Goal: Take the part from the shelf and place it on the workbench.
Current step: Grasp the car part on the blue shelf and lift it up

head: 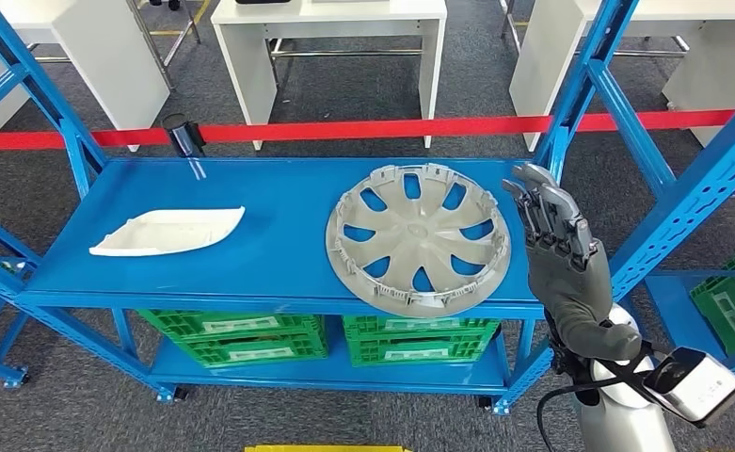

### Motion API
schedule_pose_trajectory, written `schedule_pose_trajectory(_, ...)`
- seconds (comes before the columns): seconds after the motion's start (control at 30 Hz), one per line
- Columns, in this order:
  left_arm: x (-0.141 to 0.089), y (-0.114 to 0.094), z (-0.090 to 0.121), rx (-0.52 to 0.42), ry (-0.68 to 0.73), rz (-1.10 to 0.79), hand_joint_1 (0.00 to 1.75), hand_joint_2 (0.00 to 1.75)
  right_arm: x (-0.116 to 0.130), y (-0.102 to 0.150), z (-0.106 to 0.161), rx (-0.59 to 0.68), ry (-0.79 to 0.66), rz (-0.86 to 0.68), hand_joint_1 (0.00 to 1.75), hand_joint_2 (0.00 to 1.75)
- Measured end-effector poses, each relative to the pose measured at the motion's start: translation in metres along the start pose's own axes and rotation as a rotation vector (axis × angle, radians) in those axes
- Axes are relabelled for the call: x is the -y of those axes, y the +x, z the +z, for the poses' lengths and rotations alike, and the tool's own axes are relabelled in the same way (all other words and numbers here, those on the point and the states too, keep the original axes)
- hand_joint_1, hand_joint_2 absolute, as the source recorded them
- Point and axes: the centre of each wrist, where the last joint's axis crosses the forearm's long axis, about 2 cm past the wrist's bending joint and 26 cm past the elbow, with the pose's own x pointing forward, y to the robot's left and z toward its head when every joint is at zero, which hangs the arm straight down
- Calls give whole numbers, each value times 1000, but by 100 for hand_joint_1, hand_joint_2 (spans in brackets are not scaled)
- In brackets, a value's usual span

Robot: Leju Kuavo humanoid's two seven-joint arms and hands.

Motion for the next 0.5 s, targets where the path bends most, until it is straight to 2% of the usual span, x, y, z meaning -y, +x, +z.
schedule_pose_trajectory(0.5,1,0,0,-3,0,-19,0,0,-1,2,0,6,-9,1,0,0)
